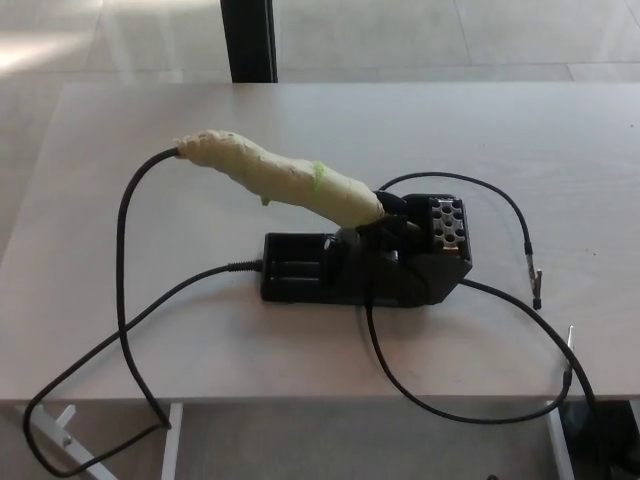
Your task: Use the left hand of the robot to grab the soldering gun kept on the middle of the table and pull it out of its base and keep it on the left side of the base
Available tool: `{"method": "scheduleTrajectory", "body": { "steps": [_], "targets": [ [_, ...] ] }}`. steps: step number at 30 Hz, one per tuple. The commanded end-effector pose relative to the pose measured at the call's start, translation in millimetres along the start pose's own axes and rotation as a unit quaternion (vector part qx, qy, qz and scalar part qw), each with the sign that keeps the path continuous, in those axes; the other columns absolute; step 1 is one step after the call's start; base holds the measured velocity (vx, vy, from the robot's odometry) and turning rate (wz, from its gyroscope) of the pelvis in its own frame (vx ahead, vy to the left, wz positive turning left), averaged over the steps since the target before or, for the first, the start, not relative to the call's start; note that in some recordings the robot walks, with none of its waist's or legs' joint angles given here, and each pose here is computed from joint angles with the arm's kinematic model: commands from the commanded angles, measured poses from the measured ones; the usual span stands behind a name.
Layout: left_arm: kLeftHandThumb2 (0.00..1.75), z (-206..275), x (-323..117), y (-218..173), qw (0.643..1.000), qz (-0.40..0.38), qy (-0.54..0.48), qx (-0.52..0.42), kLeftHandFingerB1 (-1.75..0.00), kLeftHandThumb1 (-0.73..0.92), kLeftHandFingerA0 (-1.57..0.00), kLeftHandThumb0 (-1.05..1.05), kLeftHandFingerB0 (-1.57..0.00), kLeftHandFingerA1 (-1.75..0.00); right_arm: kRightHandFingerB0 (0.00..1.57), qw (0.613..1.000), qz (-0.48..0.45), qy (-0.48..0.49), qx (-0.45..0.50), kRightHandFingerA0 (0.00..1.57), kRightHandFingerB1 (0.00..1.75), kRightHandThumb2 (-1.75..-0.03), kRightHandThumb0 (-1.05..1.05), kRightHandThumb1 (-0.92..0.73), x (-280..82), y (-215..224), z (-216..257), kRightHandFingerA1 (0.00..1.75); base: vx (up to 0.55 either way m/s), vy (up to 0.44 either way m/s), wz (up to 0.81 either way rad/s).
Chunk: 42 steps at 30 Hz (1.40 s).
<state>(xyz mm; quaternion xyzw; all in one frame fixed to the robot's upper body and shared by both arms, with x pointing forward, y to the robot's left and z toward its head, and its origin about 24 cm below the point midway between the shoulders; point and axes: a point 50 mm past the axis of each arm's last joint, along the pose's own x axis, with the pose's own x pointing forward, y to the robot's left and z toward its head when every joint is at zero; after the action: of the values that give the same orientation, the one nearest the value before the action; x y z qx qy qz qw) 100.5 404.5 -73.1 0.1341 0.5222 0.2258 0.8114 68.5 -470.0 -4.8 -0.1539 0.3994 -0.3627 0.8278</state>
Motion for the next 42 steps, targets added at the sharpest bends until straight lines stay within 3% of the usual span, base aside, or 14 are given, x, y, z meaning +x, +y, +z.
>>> {"method": "scheduleTrajectory", "body": {
  "steps": [1, 2, 3, 5, 7, 9, 10, 11, 12, 15, 16, 20, 32, 42],
  "targets": [
    [1.29, 39, -2, 26, 0.983, 0.090, -0.057, -0.151, -0.83, 0.63, -0.51, -0.58, -0.39, -0.94, 0.31, 0.999, 0.005, -0.026, 0.030, 0.48, 0.34, -0.59, -0.52, -0.63, 0, -8, 7, 0.60, 0.00, 0.000, 0.00],
    [1.25, 55, -4, 32, 0.977, 0.106, -0.076, -0.168, -1.20, 0.64, -0.29, -0.58, -0.28, -1.42, 0.31, 0.999, 0.006, -0.027, 0.028, 0.47, 0.34, -0.59, -0.52, -0.64, 0, -8, 7, 0.60, 0.00, 0.000, 0.00],
    [1.12, 99, -11, 45, 0.959, 0.138, -0.143, -0.201, -1.31, 0.70, -0.32, -0.65, -0.29, -1.52, 0.24, 0.999, 0.007, -0.026, 0.024, 0.45, 0.48, -0.86, -0.55, -0.50, 0, -8, 6, 0.66, 0.00, 0.000, 0.00],
    [1.06, 116, -16, 51, 0.952, 0.140, -0.169, -0.212, -1.52, 0.67, -0.39, -0.76, -0.26, -1.59, 0.32, 0.999, 0.006, -0.027, 0.024, 0.49, 0.35, -0.60, -0.52, -0.63, 0, -7, 6, 0.61, 0.00, 0.000, 0.00],
    [1.27, 175, -37, 64, 0.924, 0.150, -0.261, -0.236, -1.49, 0.44, -1.57, -0.63, -1.30, -1.59, 0.24, 0.999, 0.009, -0.029, 0.037, 0.47, 0.48, -0.86, -0.57, -0.50, 0, -7, 7, 0.67, 0.00, 0.000, 0.00],
    [1.11, 209, -55, 73, 0.908, 0.127, -0.301, -0.264, -1.42, 0.21, -1.39, -0.49, -1.32, -1.44, 0.25, 0.999, 0.007, -0.029, 0.033, 0.47, 0.48, -0.87, -0.56, -0.50, 0, -7, 8, 0.67, 0.00, 0.000, 0.00],
    [1.43, 227, -65, 77, 0.902, 0.130, -0.317, -0.263, -1.60, 0.51, -1.03, -1.05, -0.92, -1.60, 0.33, 0.999, 0.007, -0.029, 0.035, 0.53, 0.35, -0.59, -0.52, -0.62, 0, -8, 8, 0.64, 0.00, 0.000, 0.00],
    [1.43, 229, -67, 77, 0.901, 0.130, -0.318, -0.264, -1.60, 0.51, -1.03, -1.05, -0.92, -1.60, 0.33, 0.999, 0.007, -0.029, 0.035, 0.53, 0.35, -0.59, -0.52, -0.62, 0, -8, 8, 0.64, 0.00, 0.000, 0.00],
    [1.05, 266, -99, 84, 0.877, 0.143, -0.387, -0.248, -1.52, 0.63, -0.55, -0.73, -0.59, -1.51, 0.25, 0.999, 0.005, -0.027, 0.034, 0.47, 0.48, -0.86, -0.58, -0.50, 0, -8, 8, 0.67, 0.00, 0.000, 0.00],
    [1.05, 280, -115, 85, 0.865, 0.149, -0.414, -0.242, -1.52, 0.63, -0.55, -0.73, -0.59, -1.51, 0.25, 0.999, 0.004, -0.027, 0.033, 0.47, 0.48, -0.86, -0.58, -0.50, 0, -9, 9, 0.67, 0.00, 0.000, 0.00],
    [0.67, 315, -165, 80, 0.833, 0.158, -0.494, -0.191, -0.73, 0.75, -0.50, -0.46, -0.45, -0.94, 0.34, 0.999, 0.004, -0.027, 0.031, 0.53, 0.35, -0.60, -0.52, -0.62, 0, -9, 10, 0.62, 0.00, 0.000, 0.00],
    [0.59, 358, -231, 46, 0.789, 0.152, -0.590, -0.079, -0.49, 0.71, -0.51, -0.35, -0.50, -0.62, 0.32, 0.999, 0.009, -0.031, 0.032, 0.48, 0.35, -0.59, -0.52, -0.63, 0, -10, 9, 0.60, 0.00, 0.000, 0.00],
    [0.60, 378, -309, -108, 0.653, 0.056, -0.739, 0.158, -0.55, 0.68, -0.65, -0.41, -0.55, -0.72, 0.33, 0.999, 0.009, -0.035, 0.024, 0.51, 0.36, -0.59, -0.54, -0.63, 0, -12, 14, 0.59, 0.00, 0.000, 0.00],
    [0.61, 332, -290, -212, 0.638, -0.052, -0.704, 0.308, -0.50, 0.71, -0.62, -0.45, -0.54, -0.60, 0.27, 0.999, 0.013, -0.041, 0.018, 0.47, 0.49, -0.87, -0.61, -0.50, 1, -8, 15, 0.66, 0.00, 0.000, 0.00]
  ]
}}
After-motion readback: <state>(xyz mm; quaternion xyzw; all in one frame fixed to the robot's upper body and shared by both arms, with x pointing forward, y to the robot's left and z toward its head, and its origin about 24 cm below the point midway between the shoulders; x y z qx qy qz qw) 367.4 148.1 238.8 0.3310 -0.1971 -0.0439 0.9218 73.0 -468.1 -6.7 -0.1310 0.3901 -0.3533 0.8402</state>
